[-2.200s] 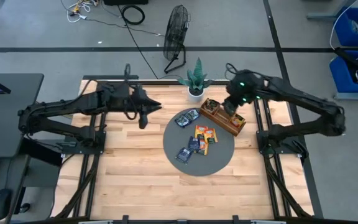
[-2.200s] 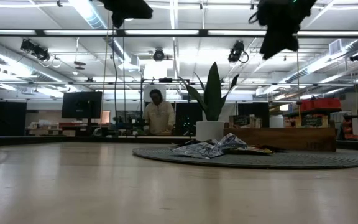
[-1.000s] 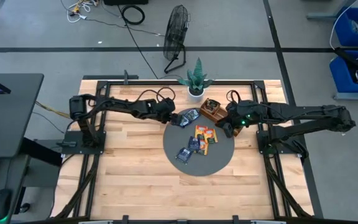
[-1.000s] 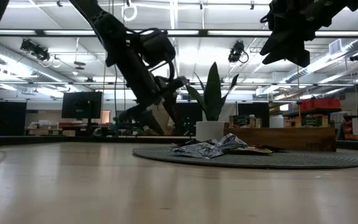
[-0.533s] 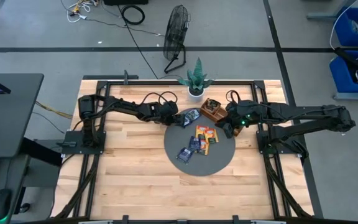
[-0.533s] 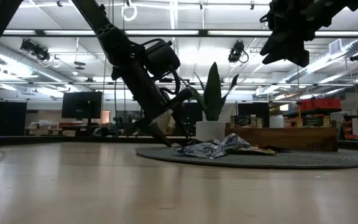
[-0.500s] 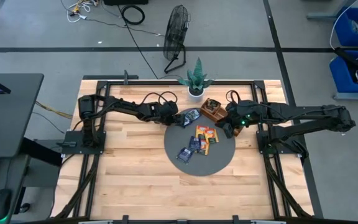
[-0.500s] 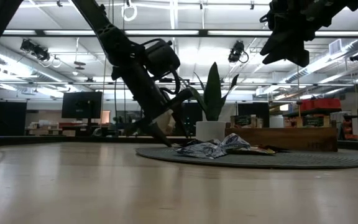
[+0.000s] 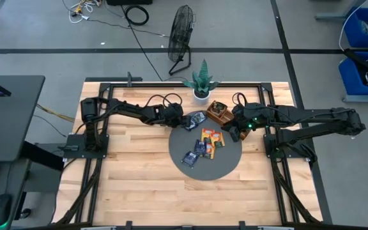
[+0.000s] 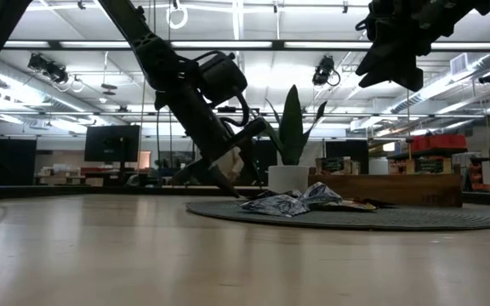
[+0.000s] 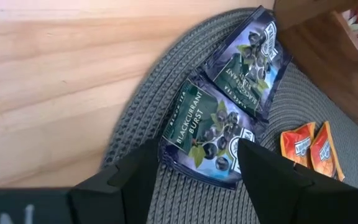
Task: Pick & Place Tea
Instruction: Put the purple tea bag into the wooden organizer
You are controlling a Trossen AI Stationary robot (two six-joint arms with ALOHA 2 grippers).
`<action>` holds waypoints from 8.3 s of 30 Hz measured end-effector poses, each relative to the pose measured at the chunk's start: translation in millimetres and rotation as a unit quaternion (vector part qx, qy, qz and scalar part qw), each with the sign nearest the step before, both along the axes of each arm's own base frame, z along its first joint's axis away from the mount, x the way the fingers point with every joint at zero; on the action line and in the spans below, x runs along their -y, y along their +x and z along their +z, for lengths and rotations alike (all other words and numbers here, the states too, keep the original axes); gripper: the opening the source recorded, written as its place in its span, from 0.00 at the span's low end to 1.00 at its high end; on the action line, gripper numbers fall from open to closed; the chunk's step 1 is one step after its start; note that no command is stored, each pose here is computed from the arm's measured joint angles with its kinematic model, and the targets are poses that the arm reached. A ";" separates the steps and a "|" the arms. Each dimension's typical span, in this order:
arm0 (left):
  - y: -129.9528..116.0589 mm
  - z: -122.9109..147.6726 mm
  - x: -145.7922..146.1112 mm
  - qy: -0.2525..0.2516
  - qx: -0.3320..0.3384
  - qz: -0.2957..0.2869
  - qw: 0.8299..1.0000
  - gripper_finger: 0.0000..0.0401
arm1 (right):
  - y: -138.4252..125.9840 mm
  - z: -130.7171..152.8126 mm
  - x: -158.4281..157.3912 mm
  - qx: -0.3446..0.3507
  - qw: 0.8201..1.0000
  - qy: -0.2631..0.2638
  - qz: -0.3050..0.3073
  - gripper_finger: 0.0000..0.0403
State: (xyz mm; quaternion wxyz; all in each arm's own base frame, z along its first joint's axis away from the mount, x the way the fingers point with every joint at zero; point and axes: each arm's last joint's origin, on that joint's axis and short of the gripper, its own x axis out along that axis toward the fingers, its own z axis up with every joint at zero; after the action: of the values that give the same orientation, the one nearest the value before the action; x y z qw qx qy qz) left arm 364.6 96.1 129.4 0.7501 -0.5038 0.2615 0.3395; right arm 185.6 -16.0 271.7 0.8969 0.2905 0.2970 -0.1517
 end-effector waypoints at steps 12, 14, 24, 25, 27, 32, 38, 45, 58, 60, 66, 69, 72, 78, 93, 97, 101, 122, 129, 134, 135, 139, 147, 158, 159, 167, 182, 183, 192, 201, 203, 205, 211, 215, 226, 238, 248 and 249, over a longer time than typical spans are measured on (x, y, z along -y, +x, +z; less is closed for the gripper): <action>-0.2 -0.3 0.9 0.014 -0.008 -0.005 1.000 0.48 | -0.1 0.0 0.6 0.000 1.000 -0.006 -0.008 0.30; -0.3 -0.5 1.0 0.014 -0.009 -0.005 1.000 0.44 | -0.1 0.1 0.9 0.000 1.000 -0.009 -0.012 0.30; -0.1 -0.5 2.0 0.011 -0.008 -0.021 1.000 0.35 | 0.2 0.5 1.1 0.002 1.000 -0.012 -0.013 0.30; 0.0 -0.5 2.0 0.010 -0.008 -0.022 1.000 0.35 | 0.2 0.5 1.0 0.002 1.000 -0.012 -0.013 0.30; 0.1 -0.5 2.3 0.006 -0.007 -0.025 1.000 0.36 | 0.2 0.5 1.0 0.002 1.000 -0.012 -0.013 0.30; -1.7 -2.3 3.0 -0.007 -0.016 -0.019 1.000 0.39 | 0.2 0.5 1.0 0.002 1.000 -0.013 -0.012 0.30; -2.0 -2.6 3.6 -0.022 -0.014 -0.019 0.999 0.42 | 0.2 0.5 1.0 0.001 1.000 -0.015 -0.010 0.30; -0.1 -2.2 9.0 -0.033 -0.007 -0.025 0.999 0.42 | 0.2 0.4 1.0 0.001 1.000 -0.018 -0.008 0.30; 0.6 -2.9 8.1 -0.026 -0.005 -0.007 1.000 0.42 | 0.2 0.4 1.0 0.000 1.000 -0.020 -0.006 0.30; 2.4 -6.3 8.1 -0.031 -0.001 -0.009 0.999 0.42 | 0.3 0.4 1.1 0.000 1.000 -0.020 -0.006 0.30; 11.8 -17.5 10.4 -0.048 0.031 -0.010 0.998 0.42 | 0.8 1.1 1.1 0.005 1.000 -0.018 -0.008 0.30; 12.4 -18.2 10.9 -0.049 0.033 -0.009 0.998 0.42 | 1.1 1.5 1.1 0.008 1.000 -0.018 -0.008 0.30; 12.4 -18.6 10.8 -0.044 0.032 -0.009 0.998 0.41 | 1.2 1.6 1.1 0.009 1.000 -0.018 -0.008 0.30; 11.6 -20.2 10.7 -0.034 0.025 -0.016 0.999 0.30 | 1.2 1.5 1.1 0.008 1.000 -0.018 -0.008 0.30; 10.8 -20.3 10.2 0.009 0.009 -0.064 0.998 0.01 | 1.0 1.6 1.9 0.007 0.999 -0.027 -0.019 0.30; 10.5 -12.4 11.7 0.015 0.020 -0.098 0.995 0.01 | 1.0 1.6 1.9 0.007 0.999 -0.027 -0.018 0.30; 9.6 6.7 13.5 0.045 0.037 -0.131 0.990 0.01 | 0.9 1.5 1.9 0.007 0.999 -0.027 -0.019 0.30; -17.8 101.6 26.2 0.282 0.082 -0.363 0.885 0.00 | 53.6 61.7 7.7 0.034 0.979 -0.162 0.117 0.30; -26.4 108.3 29.0 0.308 0.059 -0.398 0.862 0.00 | 110.8 61.6 25.7 -0.062 0.969 -0.187 0.148 0.40; -33.7 111.5 30.7 0.317 0.036 -0.419 0.850 0.00 | 142.8 49.2 34.9 -0.120 0.962 -0.182 0.165 0.49; -34.4 112.7 31.4 0.322 0.035 -0.422 0.846 0.00 | 148.3 45.5 35.7 -0.127 0.961 -0.179 0.169 0.50; -38.1 119.4 33.6 0.346 0.030 -0.428 0.835 0.00 | 163.8 31.8 37.5 -0.149 0.958 -0.168 0.180 0.53; -46.0 132.1 34.7 0.378 0.025 -0.430 0.820 0.00 | 170.4 24.8 38.0 -0.147 0.961 -0.151 0.177 0.51; -46.8 133.7 34.7 0.392 0.023 -0.438 0.809 0.00 | 170.4 24.9 37.1 -0.142 0.965 -0.132 0.177 0.19; -46.8 133.7 34.8 0.394 0.022 -0.439 0.807 0.00 | 170.4 24.9 36.8 -0.140 0.965 -0.129 0.181 0.13; -46.7 133.9 34.2 0.400 0.016 -0.433 0.807 0.01 | 170.4 25.2 36.5 -0.137 0.966 -0.123 0.183 0.01; -77.3 178.8 31.9 0.467 -0.009 -0.286 0.837 0.22 | 90.1 95.8 31.3 -0.133 0.971 -0.187 0.061 0.00; -79.5 181.1 32.0 0.469 -0.009 -0.281 0.837 0.23 | 82.7 96.4 30.7 -0.136 0.971 -0.188 0.052 0.00; -86.9 194.1 31.7 0.453 0.033 -0.234 0.860 0.25 | 25.3 45.9 24.7 -0.138 0.976 -0.168 -0.026 0.00; -85.8 197.8 31.8 0.450 0.056 -0.218 0.864 0.25 | 4.3 -17.3 36.9 -0.202 0.963 -0.167 -0.065 0.00; -85.7 198.1 32.2 0.448 0.059 -0.216 0.866 0.25 | 1.3 -28.9 40.7 -0.211 0.962 -0.157 -0.068 0.00; -85.7 198.0 32.2 0.440 0.064 -0.210 0.871 0.25 | -2.8 -38.9 44.1 -0.214 0.964 -0.141 -0.064 0.00; -85.4 198.0 33.4 0.427 0.073 -0.202 0.878 0.25 | -12.0 -59.2 53.1 -0.204 0.966 -0.137 -0.079 0.00; -85.0 198.0 35.0 0.425 0.075 -0.203 0.879 0.25 | -17.2 -67.7 58.9 -0.205 0.964 -0.140 -0.093 0.00; -84.5 199.0 35.0 0.426 0.080 -0.201 0.878 0.25 | -25.7 -86.4 69.2 -0.198 0.964 -0.125 -0.129 0.00; -84.4 199.2 35.0 0.427 0.082 -0.200 0.878 0.25 | -31.4 -91.9 75.2 -0.195 0.960 -0.099 -0.174 0.12; -84.7 198.1 34.8 0.425 0.077 -0.202 0.879 0.25 | -29.7 -78.0 76.8 -0.169 0.963 -0.099 -0.183 0.36; -85.0 197.2 34.8 0.423 0.072 -0.203 0.880 0.25 | -29.1 -72.1 77.1 -0.162 0.964 -0.107 -0.179 0.38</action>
State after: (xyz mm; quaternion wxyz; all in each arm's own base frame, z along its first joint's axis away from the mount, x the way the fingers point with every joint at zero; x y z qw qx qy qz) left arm 279.6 61.3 326.6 0.9612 -0.0975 0.1347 0.2203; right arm 156.5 -93.1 199.6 0.8206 0.2132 0.3637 -0.3860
